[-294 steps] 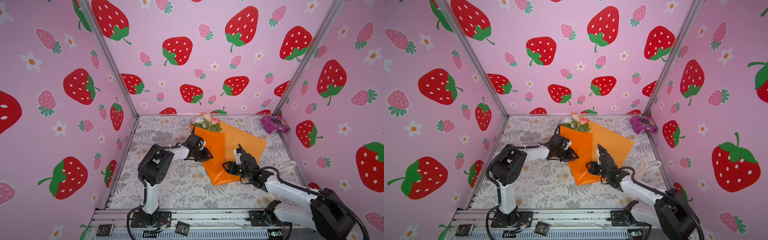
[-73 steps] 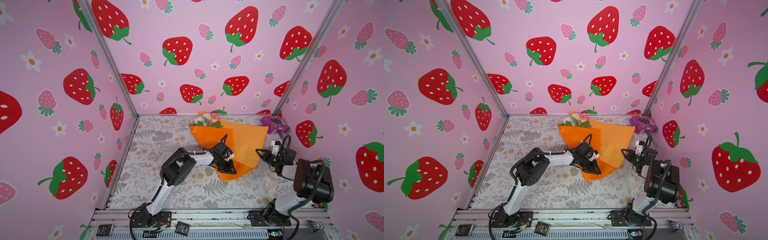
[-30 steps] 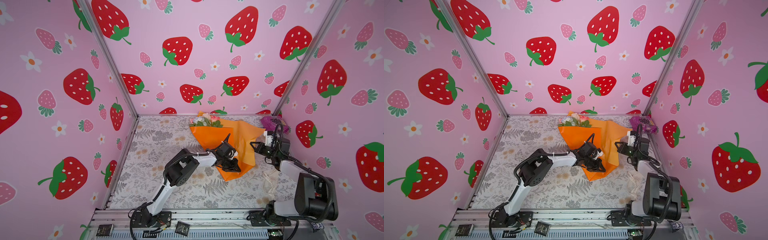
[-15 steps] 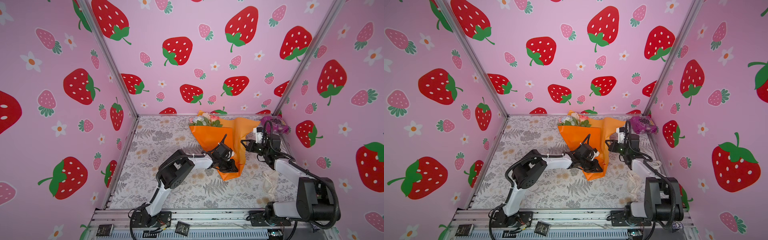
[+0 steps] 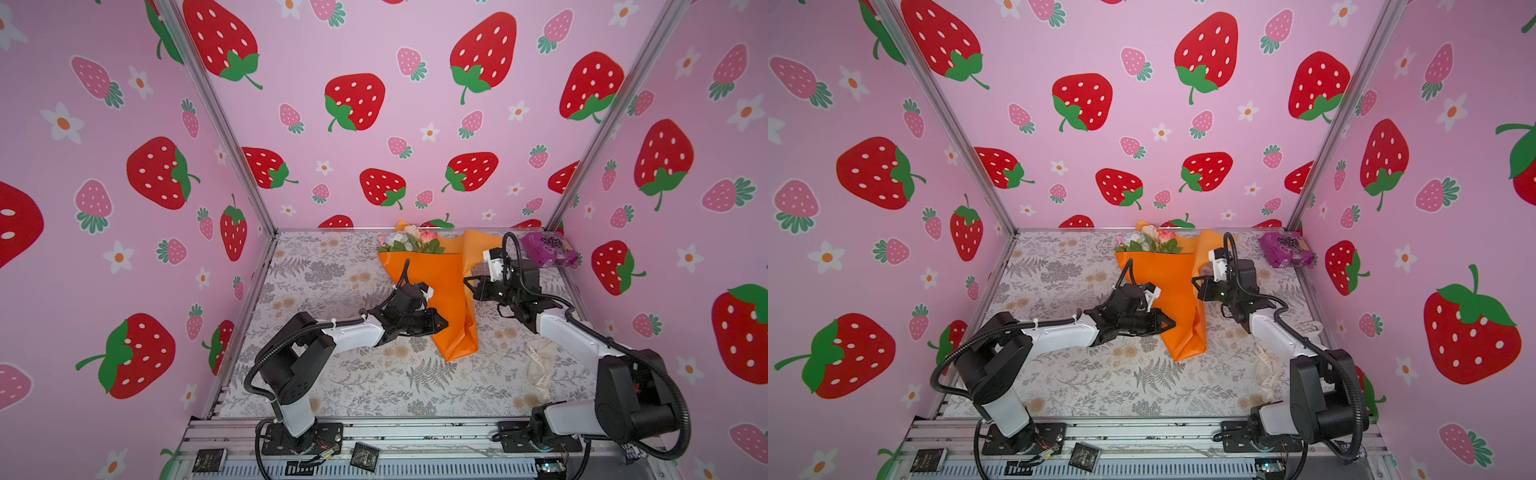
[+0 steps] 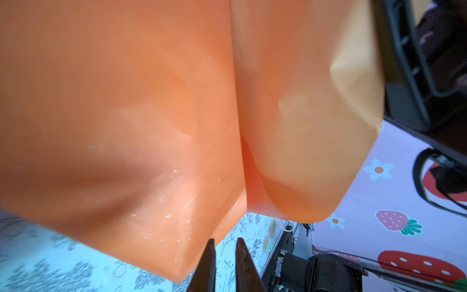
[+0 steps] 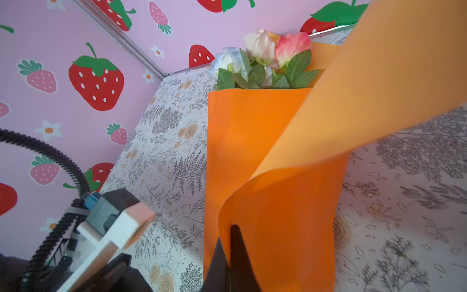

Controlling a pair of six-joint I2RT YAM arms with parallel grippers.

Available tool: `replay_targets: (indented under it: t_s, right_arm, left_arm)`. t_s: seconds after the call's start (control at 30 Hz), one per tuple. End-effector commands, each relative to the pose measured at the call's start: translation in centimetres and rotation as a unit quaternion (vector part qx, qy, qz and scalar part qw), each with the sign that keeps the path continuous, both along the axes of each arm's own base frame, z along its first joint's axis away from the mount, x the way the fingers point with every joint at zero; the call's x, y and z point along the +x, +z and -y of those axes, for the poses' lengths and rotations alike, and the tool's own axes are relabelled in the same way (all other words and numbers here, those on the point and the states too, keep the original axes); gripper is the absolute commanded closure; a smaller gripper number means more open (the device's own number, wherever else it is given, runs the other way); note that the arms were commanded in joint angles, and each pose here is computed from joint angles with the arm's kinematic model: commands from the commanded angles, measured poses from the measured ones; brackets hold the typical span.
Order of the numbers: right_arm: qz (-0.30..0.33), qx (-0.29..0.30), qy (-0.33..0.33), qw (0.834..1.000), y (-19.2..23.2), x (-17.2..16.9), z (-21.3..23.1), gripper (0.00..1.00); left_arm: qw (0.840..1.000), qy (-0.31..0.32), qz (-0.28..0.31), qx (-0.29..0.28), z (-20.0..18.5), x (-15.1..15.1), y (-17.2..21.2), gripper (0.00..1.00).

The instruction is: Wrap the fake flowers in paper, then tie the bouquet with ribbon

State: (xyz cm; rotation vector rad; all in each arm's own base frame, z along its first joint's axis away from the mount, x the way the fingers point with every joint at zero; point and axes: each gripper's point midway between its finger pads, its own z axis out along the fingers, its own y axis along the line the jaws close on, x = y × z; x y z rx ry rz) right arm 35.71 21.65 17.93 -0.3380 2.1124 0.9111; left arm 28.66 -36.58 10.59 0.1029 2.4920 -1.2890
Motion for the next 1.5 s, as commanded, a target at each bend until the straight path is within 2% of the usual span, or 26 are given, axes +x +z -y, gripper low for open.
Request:
replay_targets:
  t_s: [0.0,0.03,0.17,0.27,0.33,0.47,0.67,0.9,1.0,1.13,1.3,1.47]
  right_arm:
    - [-0.003,-0.063,0.01,0.998,-2.0,-0.5,-1.7,1.0]
    - [-0.005,-0.071,0.01,0.997,-2.4,-0.6,-2.0,1.0]
    - [-0.004,-0.105,0.041,0.994,-3.2,-1.5,-4.0,1.0]
    - [-0.009,-0.114,0.062,0.991,-4.2,-2.3,-5.5,1.0]
    - [-0.015,-0.13,0.073,0.989,-5.0,-2.9,-6.3,1.0]
    - [-0.027,-0.139,0.1,0.985,-6.6,-4.0,-8.2,1.0]
    - [-0.043,-0.151,0.114,0.981,-9.1,-4.7,-9.9,1.0]
    - [-0.051,-0.145,0.09,0.984,-9.7,-3.5,-10.3,1.0]
    - [-0.055,-0.131,0.08,0.987,-9.8,-3.1,-10.8,0.99]
    - [-0.061,-0.115,0.09,0.987,-9.8,-3.3,-11.4,0.88]
    - [-0.071,-0.101,0.102,0.987,-10.2,-4.0,-11.6,0.65]
    - [-0.077,-0.084,0.11,0.987,-10.2,-4.8,-11.7,0.6]
  left_arm:
    - [0.997,0.071,0.005,0.004,-3.6,2.0,0.3,0.8]
    - [0.997,0.081,0.004,-0.004,-4.4,2.4,0.3,0.78]
    - [0.997,0.079,-0.025,0.01,-6.4,3.0,-0.7,0.81]
    - [0.998,0.056,-0.024,0.012,-6.1,3.0,-0.3,0.82]
    - [0.997,0.063,-0.025,0.028,-6.6,3.1,-0.6,0.82]
    - [0.995,0.094,-0.023,0.011,-7.6,3.7,-0.4,0.77]
    - [0.988,0.153,-0.015,-0.02,-10.6,5.1,1.1,0.54]
    - [0.986,0.145,0.005,-0.078,-10.1,6.6,3.5,0.33]
    - [0.986,0.14,-0.001,-0.086,-9.5,7.7,3.6,0.3]
    - [0.984,0.149,-0.011,-0.1,-9.0,9.6,3.2,0.27]
    - [0.978,0.162,-0.016,-0.129,-8.8,11.6,2.9,0.25]
    - [0.98,0.167,-0.04,-0.097,-8.8,12.1,0.5,0.28]
